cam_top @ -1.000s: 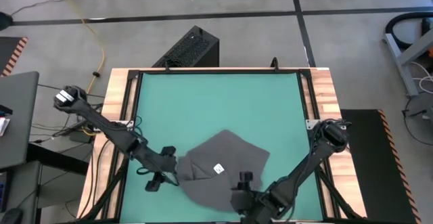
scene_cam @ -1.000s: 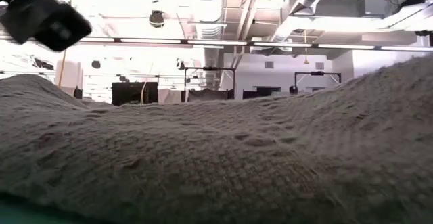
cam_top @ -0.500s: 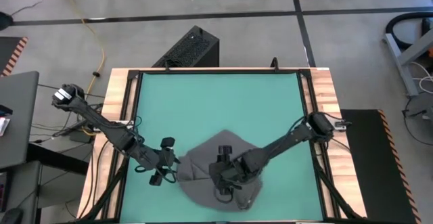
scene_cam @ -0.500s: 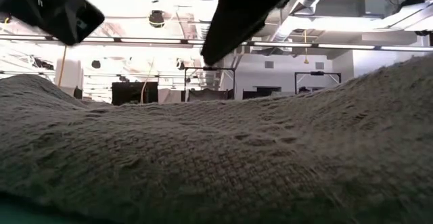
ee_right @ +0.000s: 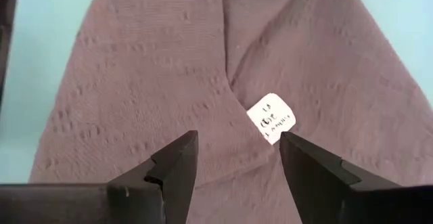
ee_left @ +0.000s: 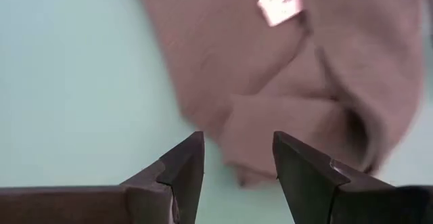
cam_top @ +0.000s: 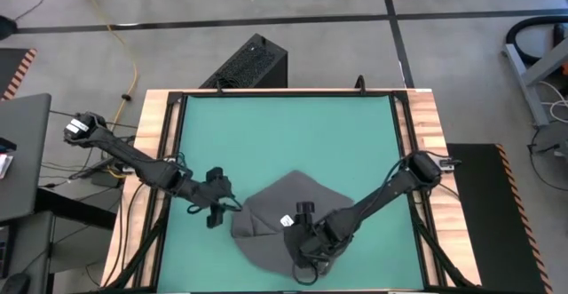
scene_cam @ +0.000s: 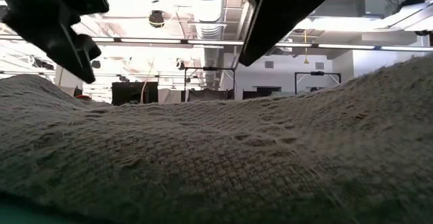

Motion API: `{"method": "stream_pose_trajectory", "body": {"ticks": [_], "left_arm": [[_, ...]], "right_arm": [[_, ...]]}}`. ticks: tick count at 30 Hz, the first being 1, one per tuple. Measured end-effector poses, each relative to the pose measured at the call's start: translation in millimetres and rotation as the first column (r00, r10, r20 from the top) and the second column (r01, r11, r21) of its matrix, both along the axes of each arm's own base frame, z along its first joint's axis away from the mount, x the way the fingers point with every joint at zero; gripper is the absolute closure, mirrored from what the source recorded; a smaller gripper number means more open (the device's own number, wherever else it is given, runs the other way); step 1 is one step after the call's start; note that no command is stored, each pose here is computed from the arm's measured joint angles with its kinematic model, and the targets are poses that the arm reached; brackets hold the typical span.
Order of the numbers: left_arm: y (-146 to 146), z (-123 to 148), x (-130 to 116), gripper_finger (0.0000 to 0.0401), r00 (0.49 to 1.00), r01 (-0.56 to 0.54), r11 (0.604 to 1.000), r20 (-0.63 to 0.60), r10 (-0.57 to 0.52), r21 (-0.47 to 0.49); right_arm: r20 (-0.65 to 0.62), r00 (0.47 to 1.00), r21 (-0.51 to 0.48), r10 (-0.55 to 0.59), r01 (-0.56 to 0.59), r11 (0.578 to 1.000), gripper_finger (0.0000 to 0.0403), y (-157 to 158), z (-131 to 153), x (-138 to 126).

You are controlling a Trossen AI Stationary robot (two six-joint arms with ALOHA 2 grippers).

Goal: Roll towel into tight, uniform cylinder
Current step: Roll the gray towel

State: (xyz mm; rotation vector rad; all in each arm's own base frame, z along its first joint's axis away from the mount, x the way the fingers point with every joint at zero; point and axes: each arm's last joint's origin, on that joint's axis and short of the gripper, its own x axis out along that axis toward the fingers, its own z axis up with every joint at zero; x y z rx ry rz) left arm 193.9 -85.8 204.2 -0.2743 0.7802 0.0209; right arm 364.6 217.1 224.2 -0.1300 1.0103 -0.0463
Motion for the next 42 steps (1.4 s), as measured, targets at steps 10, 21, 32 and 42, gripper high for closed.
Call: {"method": "stream_pose_trajectory", "body": {"ticks": [10,21,32,42], "left_arm": [[-6,-19,11,0.0236,0.999,-0.001,0.996,-0.049,0.005,0.084],[-20,-50,30,0.0246,0.967,0.172,0.976,-0.164,-0.193,-0.134],[-34,-26,37,0.0392,0.969,0.209,0.954,-0.085,-0.231,-0.214],[-42,-9,39,0.0399,0.976,0.21,0.971,-0.032,-0.215,-0.114]], "right_arm": [[0.007,1.0,-0.023,-0.013,0.014,1.0,0.0168,13,-1,-11],[-0.011,0.999,-0.011,-0.053,0.052,0.999,0.0168,16,-2,-16],[0.006,1.0,-0.018,-0.017,0.017,1.0,0.0201,30,4,-26],[0.038,0.997,0.044,-0.07,0.068,0.997,0.0193,12,-6,-7]]}}
